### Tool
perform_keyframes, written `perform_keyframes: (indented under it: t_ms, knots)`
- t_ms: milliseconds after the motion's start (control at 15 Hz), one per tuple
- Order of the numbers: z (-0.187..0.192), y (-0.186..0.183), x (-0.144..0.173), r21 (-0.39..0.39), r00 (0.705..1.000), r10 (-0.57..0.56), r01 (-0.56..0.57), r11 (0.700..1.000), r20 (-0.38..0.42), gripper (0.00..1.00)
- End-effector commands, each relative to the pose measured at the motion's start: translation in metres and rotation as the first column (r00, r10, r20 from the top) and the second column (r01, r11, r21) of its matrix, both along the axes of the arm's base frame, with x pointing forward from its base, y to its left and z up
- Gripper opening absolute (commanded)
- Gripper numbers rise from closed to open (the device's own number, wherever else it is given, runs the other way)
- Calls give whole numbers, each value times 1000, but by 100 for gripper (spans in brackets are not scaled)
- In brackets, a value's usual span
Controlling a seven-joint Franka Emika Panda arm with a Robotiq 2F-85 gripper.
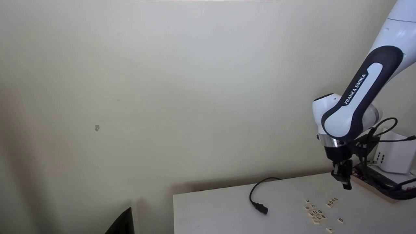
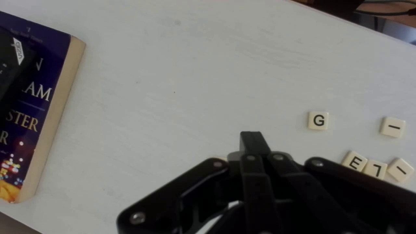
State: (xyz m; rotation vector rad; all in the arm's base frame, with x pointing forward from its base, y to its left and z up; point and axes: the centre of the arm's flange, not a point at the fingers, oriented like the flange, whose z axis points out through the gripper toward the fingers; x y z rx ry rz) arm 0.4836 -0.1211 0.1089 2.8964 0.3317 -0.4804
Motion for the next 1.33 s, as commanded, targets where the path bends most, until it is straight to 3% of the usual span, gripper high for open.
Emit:
perform_keyframes:
  t_ms: [0,67,200,867,1133,1267]
  knots:
    - [19,-2,-13,17,998,-65,64,998,19,1]
    - [19,-3,-13,22,997,-72,71,997,25,27]
    - [23,-4,-15,33,995,-91,90,995,35,33]
    - [38,-8,-23,57,987,-148,144,988,70,100]
    - [45,-8,-28,75,984,-157,151,986,79,100]
    - [35,-11,-15,45,989,-135,133,990,60,100]
